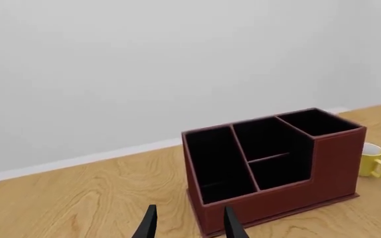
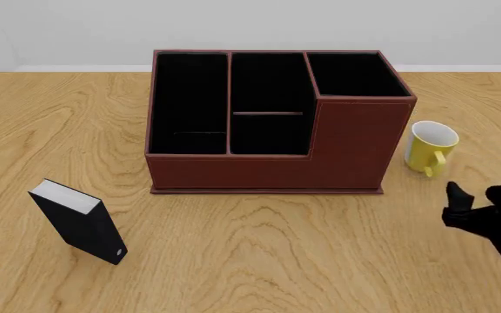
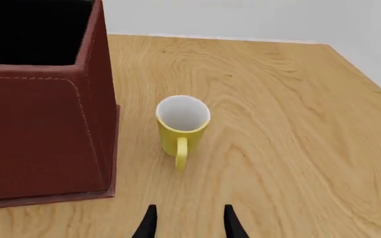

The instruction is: Pick up the yellow and white mug and place it to the right of the caddy.

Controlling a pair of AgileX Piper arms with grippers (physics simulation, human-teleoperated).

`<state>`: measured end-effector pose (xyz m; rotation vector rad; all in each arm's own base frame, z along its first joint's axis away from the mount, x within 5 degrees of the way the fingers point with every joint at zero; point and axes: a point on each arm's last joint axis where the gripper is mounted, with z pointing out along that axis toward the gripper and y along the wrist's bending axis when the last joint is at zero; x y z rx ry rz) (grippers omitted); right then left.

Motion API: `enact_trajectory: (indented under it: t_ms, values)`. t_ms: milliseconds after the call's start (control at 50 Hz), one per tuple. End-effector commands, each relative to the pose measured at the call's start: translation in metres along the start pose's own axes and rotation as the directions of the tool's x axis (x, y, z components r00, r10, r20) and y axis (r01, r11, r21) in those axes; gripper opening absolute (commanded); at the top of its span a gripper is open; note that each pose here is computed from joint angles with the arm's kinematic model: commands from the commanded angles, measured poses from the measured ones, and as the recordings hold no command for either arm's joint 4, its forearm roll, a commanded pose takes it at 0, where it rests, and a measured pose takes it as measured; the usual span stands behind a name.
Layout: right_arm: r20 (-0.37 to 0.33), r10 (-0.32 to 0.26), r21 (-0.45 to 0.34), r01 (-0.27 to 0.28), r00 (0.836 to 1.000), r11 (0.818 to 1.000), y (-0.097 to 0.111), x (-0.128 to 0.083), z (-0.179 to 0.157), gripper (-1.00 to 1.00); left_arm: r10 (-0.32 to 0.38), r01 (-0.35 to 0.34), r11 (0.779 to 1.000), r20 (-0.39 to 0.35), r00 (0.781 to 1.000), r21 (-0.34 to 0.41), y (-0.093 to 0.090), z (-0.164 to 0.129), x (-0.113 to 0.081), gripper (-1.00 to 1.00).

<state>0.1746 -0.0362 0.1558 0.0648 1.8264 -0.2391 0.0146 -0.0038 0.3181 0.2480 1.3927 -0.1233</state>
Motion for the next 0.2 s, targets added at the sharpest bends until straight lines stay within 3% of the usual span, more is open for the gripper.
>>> enact_trajectory:
  t_ms: [20, 200]
  values:
    - [0.074, -0.017, -0.009, 0.018, 0.997, 1.000, 0.000, -0.019, -0.058, 1.00, -0.016, 0.015, 1.000, 0.022, 1.000, 0.010, 0.001, -0.004, -0.010, 1.00]
    - [0.136, -0.025, -0.038, 0.030, 0.990, 0.999, 0.000, -0.039, -0.110, 1.00, -0.036, 0.035, 0.999, 0.041, 0.999, 0.018, 0.002, -0.007, -0.016, 1.00]
